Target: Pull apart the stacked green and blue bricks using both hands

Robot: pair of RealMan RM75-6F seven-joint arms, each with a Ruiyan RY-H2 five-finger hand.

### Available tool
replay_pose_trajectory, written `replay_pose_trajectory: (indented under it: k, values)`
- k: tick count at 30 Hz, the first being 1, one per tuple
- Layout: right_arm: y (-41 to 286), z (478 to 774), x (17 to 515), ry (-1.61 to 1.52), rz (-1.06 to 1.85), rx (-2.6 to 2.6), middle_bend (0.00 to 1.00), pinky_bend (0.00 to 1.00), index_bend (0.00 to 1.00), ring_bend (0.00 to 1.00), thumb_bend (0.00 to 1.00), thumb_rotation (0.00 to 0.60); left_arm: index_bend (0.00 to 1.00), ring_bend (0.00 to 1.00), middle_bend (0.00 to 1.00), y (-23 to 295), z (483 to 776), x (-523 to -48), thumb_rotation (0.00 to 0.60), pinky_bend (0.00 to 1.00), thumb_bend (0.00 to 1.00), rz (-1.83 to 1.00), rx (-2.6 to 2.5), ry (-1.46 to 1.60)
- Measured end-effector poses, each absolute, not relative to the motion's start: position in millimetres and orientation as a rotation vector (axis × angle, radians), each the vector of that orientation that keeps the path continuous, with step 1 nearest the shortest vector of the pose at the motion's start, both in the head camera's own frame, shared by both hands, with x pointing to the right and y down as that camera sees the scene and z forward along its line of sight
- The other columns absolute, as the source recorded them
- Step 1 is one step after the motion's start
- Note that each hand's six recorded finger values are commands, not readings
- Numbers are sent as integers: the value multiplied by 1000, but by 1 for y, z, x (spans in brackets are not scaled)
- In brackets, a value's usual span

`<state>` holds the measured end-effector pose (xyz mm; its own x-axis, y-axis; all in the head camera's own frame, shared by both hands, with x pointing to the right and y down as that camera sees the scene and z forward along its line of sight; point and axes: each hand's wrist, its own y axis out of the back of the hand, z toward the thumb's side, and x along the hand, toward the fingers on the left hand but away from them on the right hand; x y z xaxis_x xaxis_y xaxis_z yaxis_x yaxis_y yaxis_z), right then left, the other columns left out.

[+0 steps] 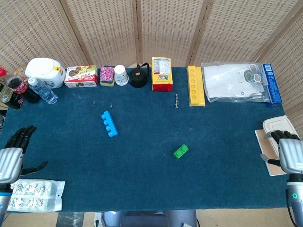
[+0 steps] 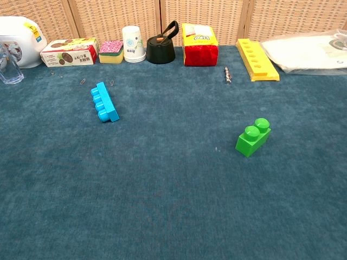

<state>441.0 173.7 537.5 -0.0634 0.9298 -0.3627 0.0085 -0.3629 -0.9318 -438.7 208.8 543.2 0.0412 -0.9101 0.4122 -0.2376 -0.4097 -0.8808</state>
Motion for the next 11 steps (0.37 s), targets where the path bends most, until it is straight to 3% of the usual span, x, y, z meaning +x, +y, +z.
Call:
replay_pose_trajectory:
  k: [11]
  values:
    - [223,522,436,-1074,1549,-1428,425,362,438,360,0,600,6,0,86,235,532,-462,527,145,183,-1445,-1687,1194]
